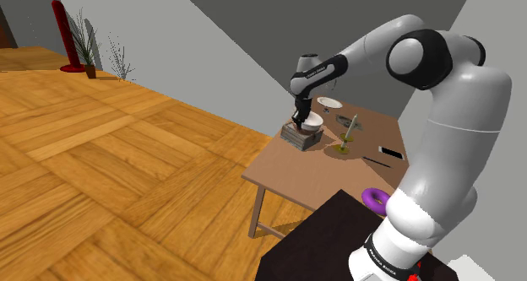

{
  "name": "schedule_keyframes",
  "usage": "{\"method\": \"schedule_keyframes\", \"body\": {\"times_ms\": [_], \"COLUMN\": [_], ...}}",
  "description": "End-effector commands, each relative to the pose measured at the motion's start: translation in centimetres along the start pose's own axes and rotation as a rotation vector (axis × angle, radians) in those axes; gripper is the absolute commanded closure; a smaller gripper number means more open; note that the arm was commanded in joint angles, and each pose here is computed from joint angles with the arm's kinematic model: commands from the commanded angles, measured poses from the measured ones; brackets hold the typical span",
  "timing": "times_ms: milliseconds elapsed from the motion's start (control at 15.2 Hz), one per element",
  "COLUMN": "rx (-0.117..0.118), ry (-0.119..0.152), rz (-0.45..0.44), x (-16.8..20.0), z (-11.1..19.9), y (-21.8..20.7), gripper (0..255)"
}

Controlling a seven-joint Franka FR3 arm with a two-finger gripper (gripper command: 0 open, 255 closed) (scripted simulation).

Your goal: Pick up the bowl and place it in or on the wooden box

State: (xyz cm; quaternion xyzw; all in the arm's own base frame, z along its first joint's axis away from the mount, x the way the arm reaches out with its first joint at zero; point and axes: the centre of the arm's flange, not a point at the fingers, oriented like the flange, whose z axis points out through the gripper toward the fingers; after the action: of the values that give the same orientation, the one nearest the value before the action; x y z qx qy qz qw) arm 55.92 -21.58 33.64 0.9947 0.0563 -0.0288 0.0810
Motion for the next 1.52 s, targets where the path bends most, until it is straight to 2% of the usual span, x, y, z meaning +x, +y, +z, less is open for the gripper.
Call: {"method": "schedule_keyframes", "body": {"times_ms": [0,858,1452], "rx": [0.0,0.0,0.0], "ry": [0.001,0.001,0.001], "rz": [-0.001,-0.001,-0.001], "x": [1.1,8.9,9.2], "z": [0.4,1.4,6.1], "y": [2.3,18.0,17.2], "gripper": [255,255,255]}}
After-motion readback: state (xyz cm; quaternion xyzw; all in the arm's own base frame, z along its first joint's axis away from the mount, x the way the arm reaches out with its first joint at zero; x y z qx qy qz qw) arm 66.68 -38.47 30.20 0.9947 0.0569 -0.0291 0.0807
